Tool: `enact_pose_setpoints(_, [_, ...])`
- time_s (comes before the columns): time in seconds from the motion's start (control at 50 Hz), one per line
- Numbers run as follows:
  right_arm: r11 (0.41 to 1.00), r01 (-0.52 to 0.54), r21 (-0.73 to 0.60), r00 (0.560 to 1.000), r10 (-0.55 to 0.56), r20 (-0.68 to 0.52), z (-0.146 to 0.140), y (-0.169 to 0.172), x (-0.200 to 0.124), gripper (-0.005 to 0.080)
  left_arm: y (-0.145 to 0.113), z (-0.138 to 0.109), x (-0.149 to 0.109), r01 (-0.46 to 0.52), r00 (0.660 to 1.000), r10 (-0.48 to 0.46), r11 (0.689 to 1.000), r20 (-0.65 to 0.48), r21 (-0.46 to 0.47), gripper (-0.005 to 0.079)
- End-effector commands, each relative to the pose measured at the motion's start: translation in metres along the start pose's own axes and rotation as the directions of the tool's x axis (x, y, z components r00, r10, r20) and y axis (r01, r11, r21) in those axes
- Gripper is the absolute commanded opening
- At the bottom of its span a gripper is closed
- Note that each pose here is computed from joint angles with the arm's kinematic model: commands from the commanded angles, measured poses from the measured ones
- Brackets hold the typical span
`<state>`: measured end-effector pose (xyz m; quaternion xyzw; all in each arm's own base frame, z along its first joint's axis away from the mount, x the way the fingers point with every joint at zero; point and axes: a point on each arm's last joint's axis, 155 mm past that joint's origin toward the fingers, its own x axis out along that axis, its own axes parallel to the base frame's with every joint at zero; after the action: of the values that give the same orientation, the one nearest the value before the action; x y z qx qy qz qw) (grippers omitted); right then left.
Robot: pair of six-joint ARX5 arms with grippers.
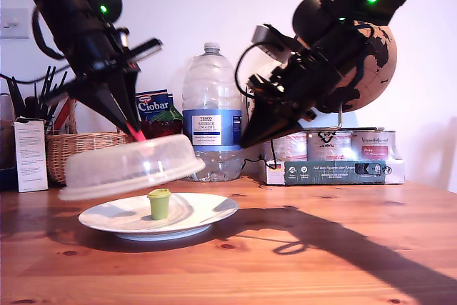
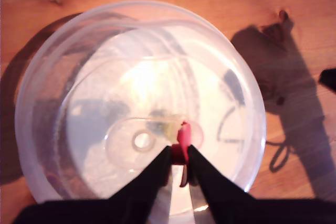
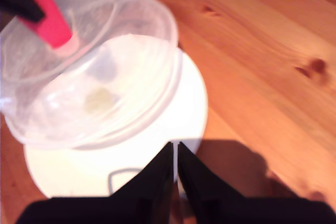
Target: Lift the plastic dome with your left arm while removing the green coffee capsule from the plate using your right arm.
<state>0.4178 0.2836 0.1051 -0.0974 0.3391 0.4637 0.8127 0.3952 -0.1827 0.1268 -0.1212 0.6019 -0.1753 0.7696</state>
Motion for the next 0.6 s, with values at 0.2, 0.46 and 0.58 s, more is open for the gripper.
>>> enact_pose_setpoints(0.2, [0.999, -0.036, -0.028, 0.999, 0.036, -0.008, 0.0, 0.019, 0.011, -0.0011, 0.009, 0.01, -0.015, -0.014, 0.999, 0.014, 1.0, 0.04, 0.004, -0.0022])
enact_pose_setpoints(0.46, [0.997, -0.064, -0.043, 0.998, 0.063, -0.013, 0.001, 0.033, 0.015, -0.0009, 0.027, 0.013, -0.024, -0.038, 0.998, 0.039, 0.999, 0.052, -0.008, -0.0022])
enact_pose_setpoints(0.58, [0.996, -0.076, -0.052, 0.997, 0.075, -0.017, 0.002, 0.041, 0.018, 0.003, 0.041, 0.017, -0.033, -0.067, 0.995, 0.068, 0.998, 0.074, -0.021, -0.0022])
